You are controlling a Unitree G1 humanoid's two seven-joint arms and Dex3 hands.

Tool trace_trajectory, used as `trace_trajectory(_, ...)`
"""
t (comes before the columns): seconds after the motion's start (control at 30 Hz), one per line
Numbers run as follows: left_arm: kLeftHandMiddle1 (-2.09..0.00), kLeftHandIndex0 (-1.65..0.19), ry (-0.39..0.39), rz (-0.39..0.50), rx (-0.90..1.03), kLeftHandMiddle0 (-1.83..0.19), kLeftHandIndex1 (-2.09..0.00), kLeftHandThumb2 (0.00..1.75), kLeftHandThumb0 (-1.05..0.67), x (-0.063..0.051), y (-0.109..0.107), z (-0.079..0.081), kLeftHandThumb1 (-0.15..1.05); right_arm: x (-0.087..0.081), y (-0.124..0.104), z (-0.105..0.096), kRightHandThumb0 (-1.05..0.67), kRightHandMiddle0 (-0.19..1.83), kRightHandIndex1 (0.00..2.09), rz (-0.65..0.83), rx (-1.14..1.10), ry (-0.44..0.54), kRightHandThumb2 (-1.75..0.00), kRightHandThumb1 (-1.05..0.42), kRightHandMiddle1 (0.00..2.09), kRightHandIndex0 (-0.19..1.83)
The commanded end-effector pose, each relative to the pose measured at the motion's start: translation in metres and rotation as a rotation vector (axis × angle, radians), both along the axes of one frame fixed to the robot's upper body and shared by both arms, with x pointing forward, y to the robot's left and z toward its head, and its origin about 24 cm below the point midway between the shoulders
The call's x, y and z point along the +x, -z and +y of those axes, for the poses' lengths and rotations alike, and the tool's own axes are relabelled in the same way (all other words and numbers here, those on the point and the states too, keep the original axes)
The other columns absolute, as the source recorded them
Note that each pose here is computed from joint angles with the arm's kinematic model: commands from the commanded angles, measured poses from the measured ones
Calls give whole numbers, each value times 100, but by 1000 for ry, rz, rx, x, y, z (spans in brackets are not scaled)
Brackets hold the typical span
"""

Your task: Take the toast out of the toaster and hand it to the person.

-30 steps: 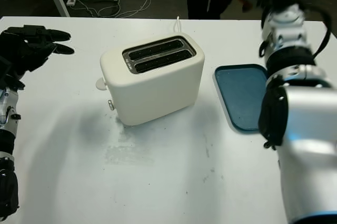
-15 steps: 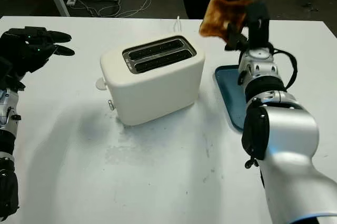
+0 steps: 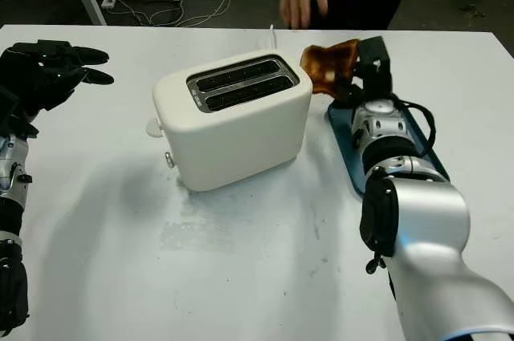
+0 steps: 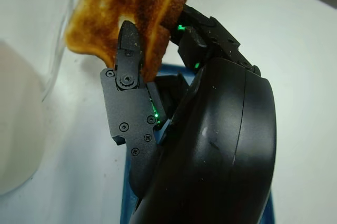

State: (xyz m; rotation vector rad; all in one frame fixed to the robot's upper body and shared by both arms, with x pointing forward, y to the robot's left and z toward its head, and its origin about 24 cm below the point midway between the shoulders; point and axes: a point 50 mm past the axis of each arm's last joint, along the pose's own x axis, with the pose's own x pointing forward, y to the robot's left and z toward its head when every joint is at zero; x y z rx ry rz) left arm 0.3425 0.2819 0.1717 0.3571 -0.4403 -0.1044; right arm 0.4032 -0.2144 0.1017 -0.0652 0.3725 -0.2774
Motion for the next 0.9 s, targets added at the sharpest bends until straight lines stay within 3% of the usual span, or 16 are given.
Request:
trace_trajectory(0.0, -40, -120, 4, 8, -2, -107, -5, 9, -105, 0, 1, 0, 92, -1, 3, 3, -29, 75, 175, 21, -15, -24, -39, -92, 14, 60)
trace_trajectory(0.13, -40, -120, 1, 9, -4, -108, -5, 8, -105, -1, 2, 0, 92, 1, 1, 6, -30, 72, 175, 12, 21, -14, -39, -92, 7, 65)
trace_trajectory(0.23, -40, -120, 1, 11, -6, -107, -5, 8, -105, -1, 2, 1, 92, 1, 1, 5, -28, 82, 175, 4, 27, -14, -40, -92, 11, 64)
trace_trajectory(0.27, -40, -120, 0, 10, -6, -107, -5, 8, -105, -1, 2, 1, 92, 1, 0, 5, -28, 82, 175, 1, 33, -11, -39, -92, 25, 66)
trace_trajectory(0.4, -41, -120, 0, 3, 0, -108, -5, 8, -105, -1, 3, 0, 92, 2, -2, 4, -27, 43, 175, -20, 80, 9, -39, -92, 131, 71)
trace_trajectory(0.47, -41, -120, -1, 0, 2, -108, -5, 9, -105, -1, 3, 0, 92, 2, -4, 4, -27, 56, 175, -23, 87, 17, -38, -92, 68, 71)
trace_trajectory(0.5, -41, -120, 1, 3, -7, -108, -5, 9, -105, -1, 3, 0, 92, 2, -4, 5, -26, 59, 175, -27, 90, 18, -39, -92, 66, 70)
trace_trajectory(0.6, -41, -121, 4, 9, -16, -108, -5, 8, -105, -1, 4, 0, 92, 2, -5, 4, -27, 42, 175, -31, 84, 15, -39, -92, 136, 72)
trace_trajectory(0.63, -41, -120, 3, 11, -12, -108, -5, 7, -105, -1, 3, 0, 92, 2, -5, 4, -28, 41, 175, -23, 69, 15, -38, -92, 144, 73)
trace_trajectory(0.7, -41, -120, 3, 11, -6, -108, -5, 7, -105, -1, 3, 1, 92, 3, -6, 4, -28, 44, 175, -25, 66, 12, -38, -92, 131, 71)
trace_trajectory(0.77, -41, -120, 6, 12, -9, -108, -4, 8, -105, -1, 3, 1, 92, 3, -6, 4, -27, 40, 175, -31, 62, 6, -39, -92, 143, 74)
trace_trajectory(0.8, -41, -120, 5, 14, -12, -108, -4, 7, -105, -1, 3, 1, 92, 3, -6, 4, -26, 44, 175, -32, 49, -2, -40, -92, 128, 71)
trace_trajectory(0.87, -41, -120, 2, 12, -11, -108, -5, 7, -105, -1, 3, 1, 92, 3, -6, 4, -26, 49, 175, -30, 21, -20, -40, -92, 125, 71)
